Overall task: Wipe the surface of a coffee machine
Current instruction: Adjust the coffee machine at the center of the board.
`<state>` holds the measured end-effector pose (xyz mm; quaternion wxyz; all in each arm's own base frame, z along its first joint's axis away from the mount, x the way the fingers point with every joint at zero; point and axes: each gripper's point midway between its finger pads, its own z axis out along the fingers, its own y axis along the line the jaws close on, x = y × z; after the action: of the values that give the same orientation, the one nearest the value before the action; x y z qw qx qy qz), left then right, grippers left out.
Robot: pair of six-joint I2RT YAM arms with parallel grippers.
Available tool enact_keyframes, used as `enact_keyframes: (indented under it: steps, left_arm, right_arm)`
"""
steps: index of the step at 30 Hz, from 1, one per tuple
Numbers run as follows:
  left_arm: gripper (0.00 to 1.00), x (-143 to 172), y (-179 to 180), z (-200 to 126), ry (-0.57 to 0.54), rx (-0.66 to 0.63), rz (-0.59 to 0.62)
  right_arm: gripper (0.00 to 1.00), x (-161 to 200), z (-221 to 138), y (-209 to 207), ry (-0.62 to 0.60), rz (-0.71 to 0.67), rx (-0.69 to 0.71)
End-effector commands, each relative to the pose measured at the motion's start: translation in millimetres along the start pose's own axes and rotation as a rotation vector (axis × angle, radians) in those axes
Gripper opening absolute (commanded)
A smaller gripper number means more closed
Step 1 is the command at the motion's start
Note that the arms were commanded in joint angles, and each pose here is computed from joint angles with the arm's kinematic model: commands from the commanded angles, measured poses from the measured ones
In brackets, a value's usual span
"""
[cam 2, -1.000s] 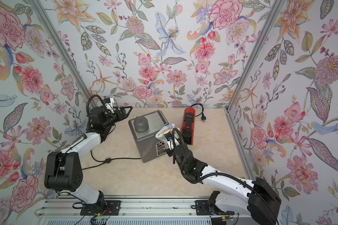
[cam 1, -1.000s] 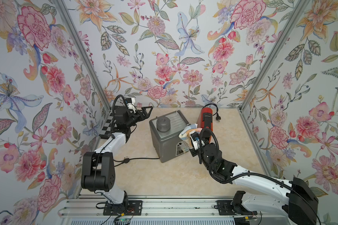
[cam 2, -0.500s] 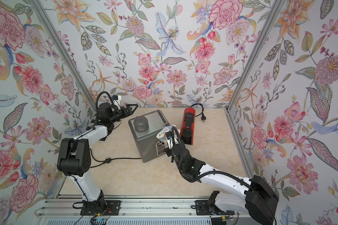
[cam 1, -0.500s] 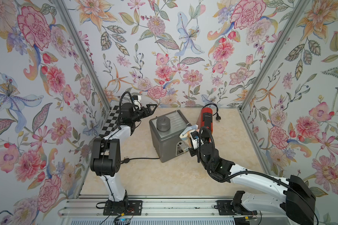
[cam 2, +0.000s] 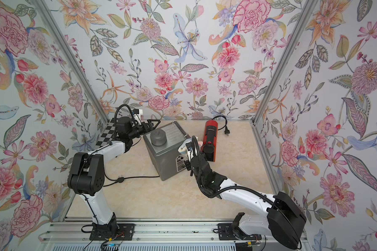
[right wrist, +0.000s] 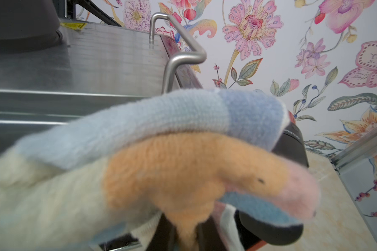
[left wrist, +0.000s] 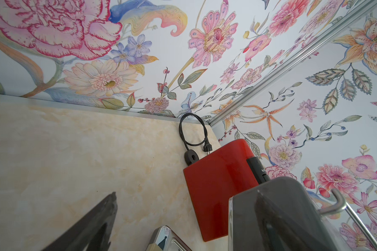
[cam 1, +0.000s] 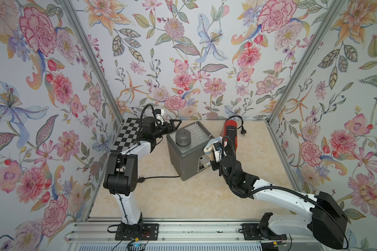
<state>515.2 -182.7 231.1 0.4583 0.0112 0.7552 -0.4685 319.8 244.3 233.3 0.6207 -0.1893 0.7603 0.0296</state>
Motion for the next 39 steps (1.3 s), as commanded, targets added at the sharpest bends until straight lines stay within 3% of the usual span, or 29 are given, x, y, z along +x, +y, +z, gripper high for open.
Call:
enact_keyframes:
  steps: [1, 19, 24, 39]
  left_arm:
    - [0.99, 16, -24, -7, 0.03, 0.046, 0.028]
    - [0.99, 83, -67, -39, 0.061, 0.058, 0.003]
    - [0.99, 94, -91, -46, 0.06, 0.086, 0.017]
    - [0.99, 110, -102, -45, 0.071, 0.102, 0.006]
  right_arm:
    - [0.0, -7, 14, 10, -0.003, 0.014, -0.055]
    - [0.0, -28, 41, 72, -0.086, -0.079, -0.321]
    - [0.0, -38, 51, 75, -0.109, -0.088, -0.361]
    - [0.0, -50, 87, 90, -0.116, -0.102, -0.494]
